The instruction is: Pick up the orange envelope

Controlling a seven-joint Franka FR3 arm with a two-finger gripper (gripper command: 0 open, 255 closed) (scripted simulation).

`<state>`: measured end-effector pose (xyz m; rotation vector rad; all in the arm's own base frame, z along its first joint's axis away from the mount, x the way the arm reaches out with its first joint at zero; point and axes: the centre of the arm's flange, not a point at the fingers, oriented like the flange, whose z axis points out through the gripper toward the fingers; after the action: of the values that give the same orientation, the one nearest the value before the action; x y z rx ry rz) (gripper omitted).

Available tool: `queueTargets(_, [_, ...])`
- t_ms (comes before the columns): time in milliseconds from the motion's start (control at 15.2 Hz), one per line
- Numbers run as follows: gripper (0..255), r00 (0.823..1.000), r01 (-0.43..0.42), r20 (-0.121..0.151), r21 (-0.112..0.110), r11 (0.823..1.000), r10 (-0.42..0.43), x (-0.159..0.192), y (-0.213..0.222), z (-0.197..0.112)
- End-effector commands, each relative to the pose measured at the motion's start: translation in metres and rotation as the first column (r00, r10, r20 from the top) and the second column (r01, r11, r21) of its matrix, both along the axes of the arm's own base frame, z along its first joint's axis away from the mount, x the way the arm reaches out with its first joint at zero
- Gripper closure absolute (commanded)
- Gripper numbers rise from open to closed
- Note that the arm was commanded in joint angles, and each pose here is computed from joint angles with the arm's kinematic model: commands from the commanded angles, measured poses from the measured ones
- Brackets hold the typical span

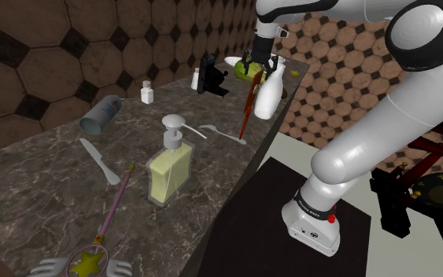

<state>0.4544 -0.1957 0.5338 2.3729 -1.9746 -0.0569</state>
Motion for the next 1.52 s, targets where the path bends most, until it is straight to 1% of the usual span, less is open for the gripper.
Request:
queueTargets(0, [0, 1.0, 0.001, 0.0, 0.0, 1.0, -0.001, -0.001, -0.001, -0.01])
queueTargets(66, [0, 1.0, 0.001, 0.0, 0.0, 1.0, -0.001, -0.001, -0.001, -0.019])
queueTargets(198, [0, 1.0, 0.001, 0.0, 0.0, 1.0, -0.001, -0.001, -0.001, -0.019])
queueTargets(264, [255, 1.0, 0.001, 0.0, 0.0, 1.0, -0.001, 0.0, -0.001, -0.019])
queueTargets(858, [255, 1.0, 0.001, 0.0, 0.0, 1.0, -0.001, -0.001, -0.001, -0.019])
queueTargets(1452, [255, 1.0, 0.001, 0.0, 0.0, 1.0, -0.001, -0.001, -0.001, 0.029])
